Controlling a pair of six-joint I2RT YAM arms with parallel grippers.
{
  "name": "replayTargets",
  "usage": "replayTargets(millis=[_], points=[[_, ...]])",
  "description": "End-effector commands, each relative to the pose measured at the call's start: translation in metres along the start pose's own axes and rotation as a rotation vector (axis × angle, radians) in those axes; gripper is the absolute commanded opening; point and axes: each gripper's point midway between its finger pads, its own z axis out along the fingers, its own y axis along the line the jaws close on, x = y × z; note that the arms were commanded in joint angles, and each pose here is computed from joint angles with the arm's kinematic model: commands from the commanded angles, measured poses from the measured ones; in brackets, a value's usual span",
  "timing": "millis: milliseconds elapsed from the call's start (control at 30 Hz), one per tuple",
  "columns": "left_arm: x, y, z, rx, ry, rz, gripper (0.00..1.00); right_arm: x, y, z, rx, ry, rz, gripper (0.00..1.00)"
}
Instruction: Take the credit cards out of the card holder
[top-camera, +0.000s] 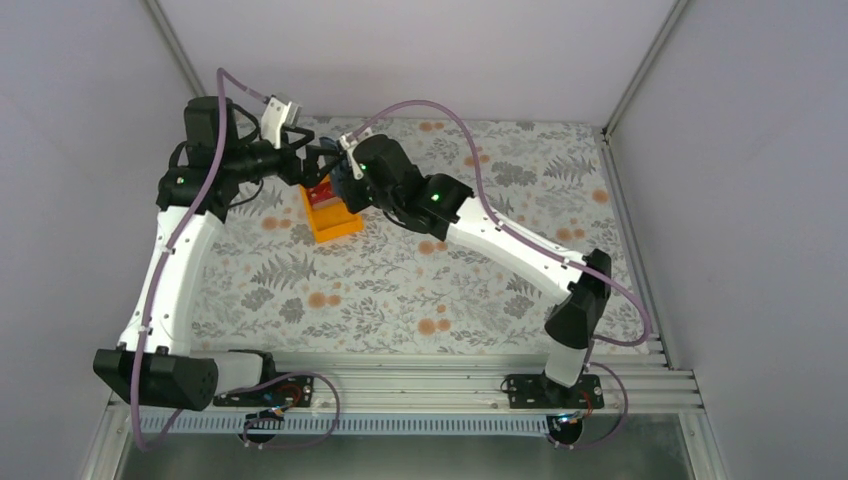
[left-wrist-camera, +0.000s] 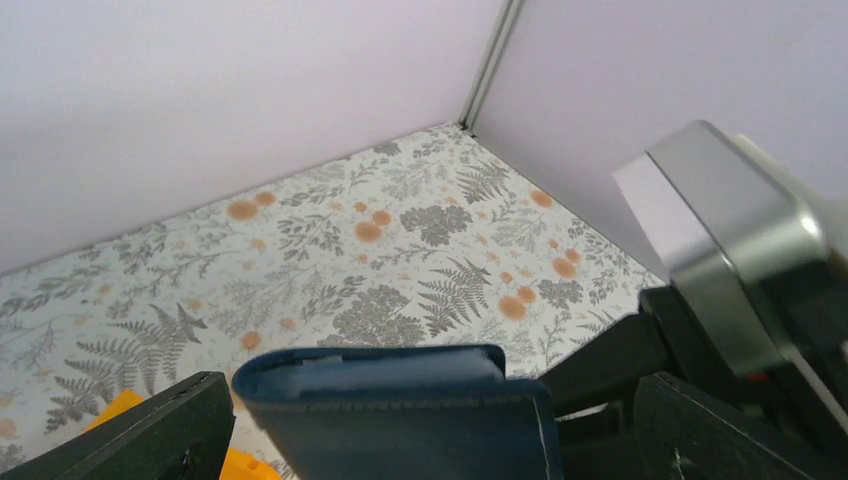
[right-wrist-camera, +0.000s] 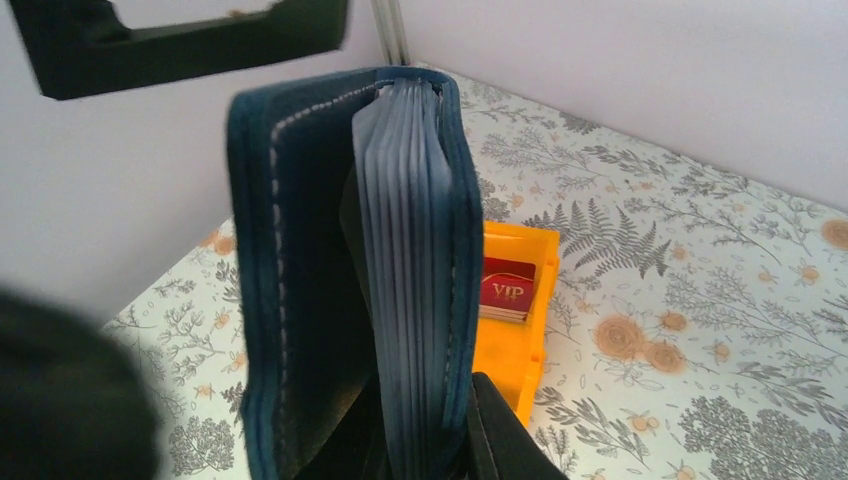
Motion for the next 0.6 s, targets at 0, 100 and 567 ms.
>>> replayTargets(millis=[0,100,567], points=[[-0.01,0.012,0.005,-0.071,-0.016,-0.034,1.0,-0.034,0.014,-0.016,-0.017,-0.099,0.006,0.04],[0.0,0.032,0.008,-0.157,0.011,-0.047,1.0,-0.037,0.019,-0.022,-0.032,-0.108,-0.006,0.04],[0.011,0.025,-0.004,-0.132,0.054,0.029,1.0,-0.06,0.002,-0.068,-0.067,-0.187,0.003,0.04]])
